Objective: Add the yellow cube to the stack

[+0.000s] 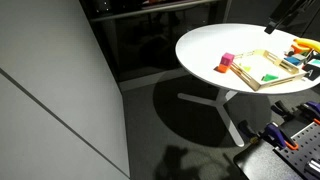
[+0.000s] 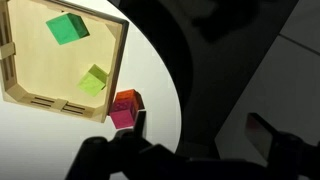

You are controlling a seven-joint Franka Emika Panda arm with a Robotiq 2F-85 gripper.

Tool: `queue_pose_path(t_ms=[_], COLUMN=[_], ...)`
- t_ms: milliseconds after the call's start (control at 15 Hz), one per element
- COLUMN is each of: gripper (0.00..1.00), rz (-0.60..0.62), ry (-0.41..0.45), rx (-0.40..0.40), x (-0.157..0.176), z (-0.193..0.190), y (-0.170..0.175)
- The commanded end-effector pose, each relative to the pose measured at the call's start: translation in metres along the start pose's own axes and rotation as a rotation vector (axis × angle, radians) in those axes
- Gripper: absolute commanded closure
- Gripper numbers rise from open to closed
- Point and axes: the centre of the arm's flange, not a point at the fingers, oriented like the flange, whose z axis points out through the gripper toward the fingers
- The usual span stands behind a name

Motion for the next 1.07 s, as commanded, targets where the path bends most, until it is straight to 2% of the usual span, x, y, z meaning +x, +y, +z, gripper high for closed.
queue_pose_path(t_ms=[0,267,667,1000], gripper=[0.00,0.00,0.00,0.00], rz=[0.000,0.006,0.063,0.089], ry=[0.000,-0.003,-0.021,-0.092], rx=[0.000,0.002,0.039,0.082], x=[0.000,0.002,0.008,0.013], z=[0.000,-0.001,-0.010,-0.013], y=[0.000,0.002,0.029,0.058])
